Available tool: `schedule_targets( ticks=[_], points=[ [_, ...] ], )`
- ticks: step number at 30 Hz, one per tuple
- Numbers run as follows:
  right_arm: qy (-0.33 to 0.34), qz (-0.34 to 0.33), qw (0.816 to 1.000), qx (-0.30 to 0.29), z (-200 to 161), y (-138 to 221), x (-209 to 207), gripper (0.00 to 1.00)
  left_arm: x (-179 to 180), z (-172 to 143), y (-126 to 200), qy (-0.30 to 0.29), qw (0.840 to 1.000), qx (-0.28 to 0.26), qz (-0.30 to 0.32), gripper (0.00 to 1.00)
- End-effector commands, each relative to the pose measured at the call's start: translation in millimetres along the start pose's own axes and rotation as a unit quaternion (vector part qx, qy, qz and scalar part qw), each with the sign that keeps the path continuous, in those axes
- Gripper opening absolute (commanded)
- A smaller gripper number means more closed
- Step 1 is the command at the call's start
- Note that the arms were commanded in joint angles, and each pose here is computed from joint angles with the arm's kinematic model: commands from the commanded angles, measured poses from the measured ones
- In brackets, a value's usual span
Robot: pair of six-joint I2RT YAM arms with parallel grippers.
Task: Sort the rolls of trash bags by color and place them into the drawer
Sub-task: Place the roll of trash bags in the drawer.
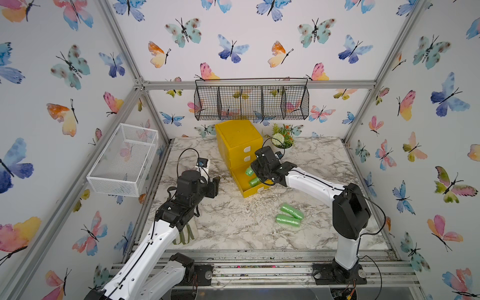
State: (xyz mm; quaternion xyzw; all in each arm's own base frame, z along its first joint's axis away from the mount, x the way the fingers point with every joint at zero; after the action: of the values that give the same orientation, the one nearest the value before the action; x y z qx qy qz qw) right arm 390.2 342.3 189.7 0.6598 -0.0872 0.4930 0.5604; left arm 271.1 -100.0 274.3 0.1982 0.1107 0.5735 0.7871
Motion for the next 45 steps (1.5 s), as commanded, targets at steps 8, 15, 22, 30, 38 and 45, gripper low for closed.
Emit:
schedule_targets(
  ticks=[8,15,22,30,38,45],
  points=[
    [-0.02,-0.058,0.998,-0.023,4.5,-46.5,-22.3,0.17,-1.4,0.0,-1.2,0.005,1.0,-0.005,-0.009,0.65],
    [-0.019,-0.09,0.995,-0.026,4.0,-73.1,-33.6,0.18,-2.0,-0.8,-1.8,0.005,1.0,-0.002,-0.013,0.65],
    [-0.018,-0.108,0.993,-0.044,12.3,-83.6,-42.7,0.18,-2.3,-1.1,-2.0,0.005,1.0,-0.002,-0.013,0.66],
    [-0.017,-0.128,0.99,-0.051,18.0,-90.5,-57.7,0.2,-4.3,-1.0,-2.5,0.003,1.0,-0.002,-0.021,0.68],
    [-0.02,-0.134,0.99,-0.048,18.4,-94.1,-64.4,0.24,-5.3,-1.8,-3.0,0.0,1.0,0.0,-0.025,0.68],
    [-0.02,-0.129,0.99,-0.049,20.4,-90.2,-62.9,0.32,-5.3,-1.3,-2.5,-0.001,1.0,-0.001,-0.025,0.68]
  ],
)
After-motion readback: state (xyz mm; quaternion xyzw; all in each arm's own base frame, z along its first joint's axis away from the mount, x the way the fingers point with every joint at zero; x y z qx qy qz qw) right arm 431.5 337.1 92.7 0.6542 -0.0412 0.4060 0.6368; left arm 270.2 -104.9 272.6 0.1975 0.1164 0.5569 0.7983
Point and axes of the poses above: each gripper's point midway between its finger pads, its own y axis back along the fingers, its own x axis along the line the jaws close on, z = x × y, the point moved 4 cm from there along y, back along the fingers, and after that the axes turned 7 degrees about -y, right-handed, at the moved point
